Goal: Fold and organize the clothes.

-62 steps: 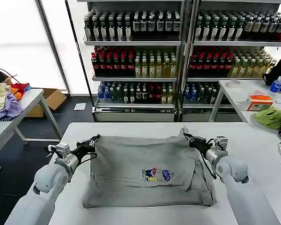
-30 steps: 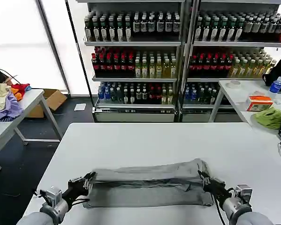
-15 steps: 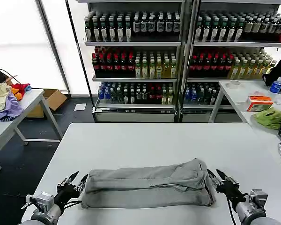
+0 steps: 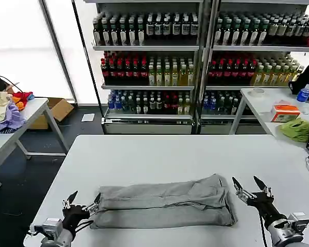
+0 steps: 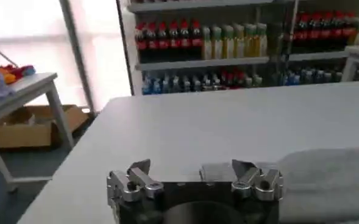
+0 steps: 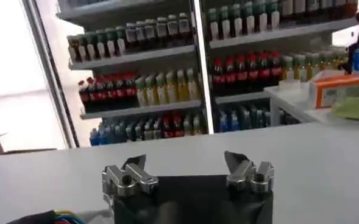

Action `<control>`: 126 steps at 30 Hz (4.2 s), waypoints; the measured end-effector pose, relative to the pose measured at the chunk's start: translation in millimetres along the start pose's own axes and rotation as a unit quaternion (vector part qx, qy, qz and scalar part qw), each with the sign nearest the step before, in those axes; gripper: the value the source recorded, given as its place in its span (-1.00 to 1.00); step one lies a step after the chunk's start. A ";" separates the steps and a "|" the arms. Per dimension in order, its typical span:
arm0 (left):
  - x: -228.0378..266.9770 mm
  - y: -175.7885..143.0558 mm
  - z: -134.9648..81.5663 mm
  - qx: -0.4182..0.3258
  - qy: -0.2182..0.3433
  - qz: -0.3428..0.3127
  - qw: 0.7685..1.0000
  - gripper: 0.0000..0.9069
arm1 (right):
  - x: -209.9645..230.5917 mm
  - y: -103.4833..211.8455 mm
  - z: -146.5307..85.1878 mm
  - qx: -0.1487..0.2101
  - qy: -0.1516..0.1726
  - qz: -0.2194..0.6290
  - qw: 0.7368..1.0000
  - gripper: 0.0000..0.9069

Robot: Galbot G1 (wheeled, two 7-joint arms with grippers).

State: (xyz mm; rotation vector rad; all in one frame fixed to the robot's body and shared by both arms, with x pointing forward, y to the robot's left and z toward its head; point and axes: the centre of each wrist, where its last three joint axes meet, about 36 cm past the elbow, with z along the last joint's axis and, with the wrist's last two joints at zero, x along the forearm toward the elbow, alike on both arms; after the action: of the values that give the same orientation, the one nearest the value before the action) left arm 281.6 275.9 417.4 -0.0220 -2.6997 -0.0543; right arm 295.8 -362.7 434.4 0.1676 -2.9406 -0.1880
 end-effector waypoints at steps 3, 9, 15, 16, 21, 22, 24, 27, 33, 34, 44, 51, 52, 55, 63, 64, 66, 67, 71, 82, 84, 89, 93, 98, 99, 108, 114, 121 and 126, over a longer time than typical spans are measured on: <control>0.2 -16.3 4.9 0.018 0.003 -0.011 1.000 1.00 | -0.2 0.0 2.3 0.000 -0.002 -0.002 1.000 1.00; 0.6 -44.8 14.7 0.043 0.014 -0.018 0.999 1.00 | 0.7 -1.0 6.5 0.001 -0.004 -0.003 1.000 1.00; -3.5 -56.8 21.4 0.059 0.019 -0.028 0.998 0.33 | 0.9 -6.0 2.5 0.006 -0.013 0.000 1.000 1.00; -4.8 -58.2 22.9 0.061 0.020 -0.030 0.997 -0.22 | 0.8 -6.9 1.4 0.007 -0.015 0.001 1.000 1.00; -10.2 -64.5 32.8 0.069 0.028 -0.038 0.997 -0.80 | 1.3 -8.3 -2.1 0.008 -0.022 0.001 1.000 1.00; -10.7 -66.2 35.3 0.069 0.030 -0.039 0.996 -0.82 | 1.6 -8.1 -1.9 0.008 -0.022 0.001 1.000 1.00; -10.9 -69.0 39.0 0.071 0.031 -0.041 0.996 -0.82 | 1.8 -8.0 -1.5 0.008 -0.022 0.001 1.000 1.00; -10.3 -75.1 43.3 0.076 0.032 -0.040 0.996 -0.93 | 1.5 -8.1 -1.9 0.008 -0.024 0.000 1.000 1.00; -7.6 -86.7 48.8 0.083 0.031 -0.038 0.995 -0.93 | 0.4 -8.1 -3.5 0.009 -0.027 0.000 1.000 1.00; -6.8 -88.7 49.5 0.085 0.031 -0.038 0.995 -0.93 | 0.8 -8.0 -3.9 0.009 -0.028 -0.001 1.000 1.00; -8.7 -86.8 42.6 0.101 0.011 -0.043 0.994 -0.93 | 5.6 -10.3 -12.7 0.016 -0.034 -0.002 0.999 1.00; -15.4 -46.1 14.4 0.105 -0.029 -0.071 0.992 -0.93 | 9.2 -12.1 -18.6 0.020 -0.040 -0.001 0.999 1.00; -16.8 -36.8 10.8 0.106 -0.033 -0.076 0.991 -0.93 | 9.1 -11.9 -18.8 0.020 -0.040 -0.001 0.999 1.00; -19.3 -2.9 0.0 0.107 -0.042 -0.095 0.989 -0.93 | 8.3 -10.9 -19.6 0.019 -0.043 -0.001 0.999 1.00; -22.4 100.0 -26.1 0.083 -0.049 -0.125 0.988 -0.93 | 7.5 -6.7 -20.9 0.019 -0.045 -0.006 0.999 1.00; -22.0 110.8 -31.2 0.079 -0.052 -0.128 0.987 -0.93 | 8.1 -6.3 -20.8 0.019 -0.045 -0.006 0.999 1.00; -19.8 128.4 -41.6 0.073 -0.056 -0.131 0.987 -0.93 | 9.1 -5.6 -20.3 0.018 -0.045 -0.007 0.999 1.00; -18.3 134.0 -45.4 0.073 -0.057 -0.131 0.987 -0.93 | 9.7 -5.3 -20.1 0.018 -0.045 -0.006 0.999 1.00; -9.9 140.3 -63.1 0.082 -0.070 -0.116 0.987 -0.93 | 11.8 -4.8 -18.6 0.017 -0.043 -0.005 0.999 1.00; -1.1 57.1 -94.7 0.108 -0.099 0.020 0.989 -0.93 | 14.3 -1.4 -17.7 0.022 -0.039 -0.007 0.999 1.00; -2.1 39.1 -92.3 0.106 -0.092 0.049 0.989 -0.93 | 15.6 -1.8 -17.2 0.022 -0.037 -0.007 0.999 1.00; -7.4 -3.3 -78.8 0.095 -0.076 0.111 0.986 -0.93 | 16.5 -1.9 -16.3 0.021 -0.037 -0.006 0.999 1.00; -15.2 -31.5 -60.9 0.082 -0.057 0.149 0.984 -0.93 | 17.5 -2.8 -16.3 0.023 -0.037 -0.004 0.999 1.00; -28.1 -61.8 -34.8 0.058 -0.033 0.179 0.982 -0.93 | 19.4 -7.2 -15.6 0.028 -0.034 -0.002 0.999 1.00; -30.3 -66.9 -30.2 0.053 -0.028 0.183 0.981 -0.91 | 19.9 -8.3 -15.6 0.028 -0.033 -0.001 0.999 1.00; -47.3 -97.4 -7.2 0.014 0.000 0.196 0.980 1.00 | 22.0 -9.6 -16.0 0.033 -0.027 -0.006 0.999 1.00; -42.7 -92.4 -16.0 0.007 -0.001 0.192 0.981 1.00 | 19.5 -9.5 -15.2 0.029 -0.028 -0.004 0.999 1.00; -8.7 -73.5 -54.4 0.028 -0.026 0.194 0.980 1.00 | 14.5 -8.2 -12.8 0.025 -0.026 -0.006 0.999 1.00; 2.7 -49.1 -74.5 0.033 -0.048 0.163 0.985 1.00 | 12.2 -6.3 -9.3 0.022 -0.024 -0.010 0.999 1.00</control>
State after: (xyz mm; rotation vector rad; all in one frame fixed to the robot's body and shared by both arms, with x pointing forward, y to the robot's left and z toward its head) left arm 309.8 223.7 484.1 -0.4552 -2.7554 0.1394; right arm 286.4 -371.5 444.8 0.2023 -2.9924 -0.1328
